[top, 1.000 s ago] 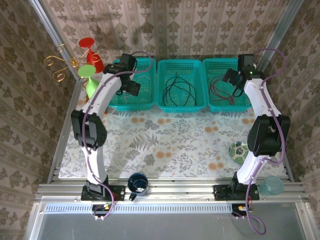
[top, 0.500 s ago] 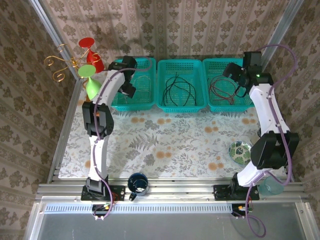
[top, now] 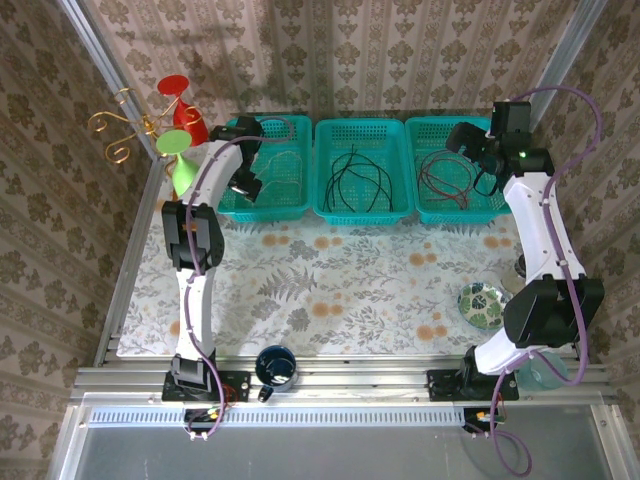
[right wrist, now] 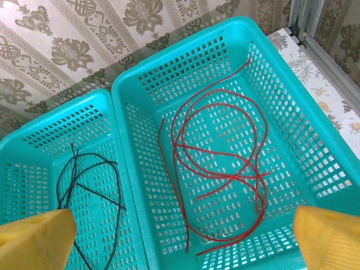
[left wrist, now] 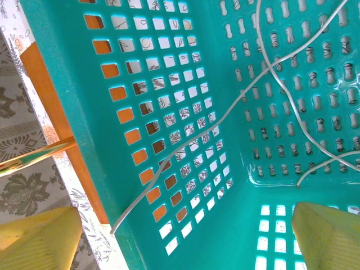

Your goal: Untangle the cables

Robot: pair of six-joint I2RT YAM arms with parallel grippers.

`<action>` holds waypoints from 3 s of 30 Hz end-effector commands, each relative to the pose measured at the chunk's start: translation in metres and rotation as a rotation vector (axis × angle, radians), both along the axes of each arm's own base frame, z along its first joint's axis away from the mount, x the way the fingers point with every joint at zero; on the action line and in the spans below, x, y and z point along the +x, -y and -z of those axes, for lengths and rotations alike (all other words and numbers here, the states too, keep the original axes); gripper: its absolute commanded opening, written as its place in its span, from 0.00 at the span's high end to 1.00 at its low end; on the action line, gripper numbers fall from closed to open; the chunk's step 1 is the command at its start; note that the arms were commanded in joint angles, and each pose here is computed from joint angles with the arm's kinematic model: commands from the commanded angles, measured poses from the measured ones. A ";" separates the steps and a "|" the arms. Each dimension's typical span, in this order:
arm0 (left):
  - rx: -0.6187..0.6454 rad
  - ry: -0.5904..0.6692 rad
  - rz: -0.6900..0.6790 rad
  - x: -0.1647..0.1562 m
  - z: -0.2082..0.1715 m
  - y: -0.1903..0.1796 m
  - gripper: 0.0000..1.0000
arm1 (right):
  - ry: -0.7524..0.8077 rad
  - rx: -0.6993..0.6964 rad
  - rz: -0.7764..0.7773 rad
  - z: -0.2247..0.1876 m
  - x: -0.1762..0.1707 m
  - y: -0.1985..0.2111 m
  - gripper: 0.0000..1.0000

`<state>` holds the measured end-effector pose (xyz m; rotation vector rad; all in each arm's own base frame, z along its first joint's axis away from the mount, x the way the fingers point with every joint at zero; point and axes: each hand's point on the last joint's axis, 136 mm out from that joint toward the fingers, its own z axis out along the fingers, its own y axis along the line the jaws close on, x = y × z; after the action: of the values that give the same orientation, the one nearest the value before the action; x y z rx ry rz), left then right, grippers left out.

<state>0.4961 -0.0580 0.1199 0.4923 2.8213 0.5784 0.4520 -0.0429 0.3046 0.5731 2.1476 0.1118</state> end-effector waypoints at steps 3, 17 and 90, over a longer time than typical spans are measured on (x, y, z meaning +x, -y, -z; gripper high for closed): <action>-0.025 -0.041 -0.005 -0.007 0.007 0.000 0.06 | -0.005 -0.004 -0.022 -0.002 -0.006 -0.005 0.00; -0.014 -0.069 -0.026 -0.015 0.014 -0.004 0.11 | -0.003 -0.004 -0.029 -0.003 -0.005 -0.006 0.00; -0.230 0.275 0.114 -0.021 -0.112 0.068 0.00 | 0.014 0.006 -0.088 0.017 -0.017 -0.018 0.00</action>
<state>0.4814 -0.1158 0.1849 0.5108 2.6458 0.3717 0.4416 -0.0307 0.2747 0.5361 2.2018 0.1597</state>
